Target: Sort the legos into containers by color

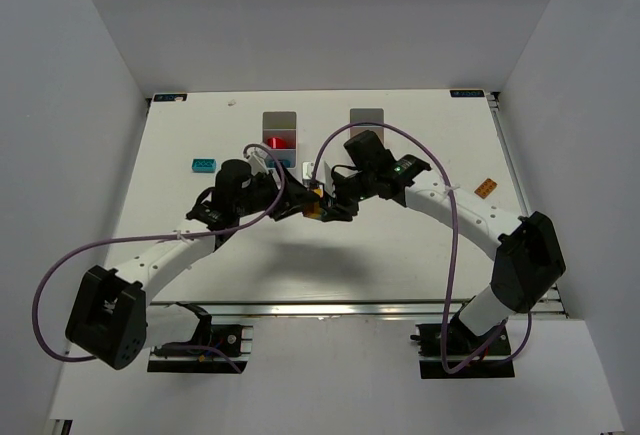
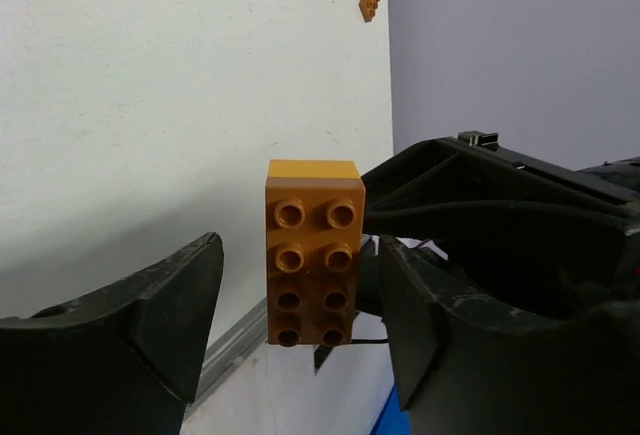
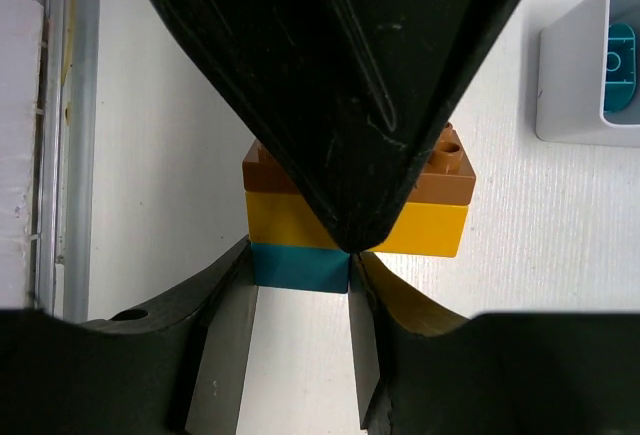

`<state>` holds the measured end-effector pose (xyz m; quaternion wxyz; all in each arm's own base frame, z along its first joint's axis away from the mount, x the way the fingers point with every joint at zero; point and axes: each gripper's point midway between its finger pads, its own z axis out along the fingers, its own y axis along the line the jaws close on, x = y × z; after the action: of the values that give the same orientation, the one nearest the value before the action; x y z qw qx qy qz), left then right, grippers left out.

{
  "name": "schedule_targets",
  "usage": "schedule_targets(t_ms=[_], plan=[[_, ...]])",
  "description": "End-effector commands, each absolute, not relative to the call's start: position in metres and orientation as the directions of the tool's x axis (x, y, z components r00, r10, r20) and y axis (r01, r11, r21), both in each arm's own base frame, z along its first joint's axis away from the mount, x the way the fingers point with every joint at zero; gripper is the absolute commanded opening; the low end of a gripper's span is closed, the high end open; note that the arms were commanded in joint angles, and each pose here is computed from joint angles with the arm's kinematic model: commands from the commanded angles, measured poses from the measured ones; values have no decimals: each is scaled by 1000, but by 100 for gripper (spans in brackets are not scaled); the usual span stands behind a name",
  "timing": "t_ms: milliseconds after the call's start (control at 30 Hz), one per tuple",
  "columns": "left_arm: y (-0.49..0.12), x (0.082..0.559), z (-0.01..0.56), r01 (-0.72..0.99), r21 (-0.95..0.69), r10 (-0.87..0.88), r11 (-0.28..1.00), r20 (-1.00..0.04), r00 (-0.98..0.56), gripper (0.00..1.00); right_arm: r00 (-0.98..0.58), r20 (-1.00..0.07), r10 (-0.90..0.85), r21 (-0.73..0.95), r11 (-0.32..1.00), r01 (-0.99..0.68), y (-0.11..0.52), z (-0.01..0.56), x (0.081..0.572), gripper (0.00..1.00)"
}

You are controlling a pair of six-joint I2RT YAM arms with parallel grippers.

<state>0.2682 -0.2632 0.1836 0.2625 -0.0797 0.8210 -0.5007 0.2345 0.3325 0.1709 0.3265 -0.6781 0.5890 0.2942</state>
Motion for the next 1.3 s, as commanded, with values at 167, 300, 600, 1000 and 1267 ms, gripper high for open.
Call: schedule_targets(t_ms=[167, 300, 600, 1000, 1267], plan=[[-269, 271, 186, 159, -845, -365, 510, -380, -850, 60, 138, -810, -569, -98, -101, -990, 342, 184, 233, 0], [-270, 269, 183, 159, -839, -356, 520, -382, -853, 49, 128, -815, -565, -87, -99, -991, 344, 185, 233, 0], [-256, 271, 178, 162, -761, -320, 629, -442, -838, 1, 120, -804, -583, -79, -95, -992, 339, 177, 231, 0], [-227, 279, 178, 117, -714, -350, 691, -471, -810, 0, 128, -791, -599, -94, -88, -992, 335, 167, 233, 0], [-172, 302, 199, 31, -677, -451, 735, -523, -724, 0, 191, -792, -581, -240, 8, -971, 347, 174, 272, 0]])
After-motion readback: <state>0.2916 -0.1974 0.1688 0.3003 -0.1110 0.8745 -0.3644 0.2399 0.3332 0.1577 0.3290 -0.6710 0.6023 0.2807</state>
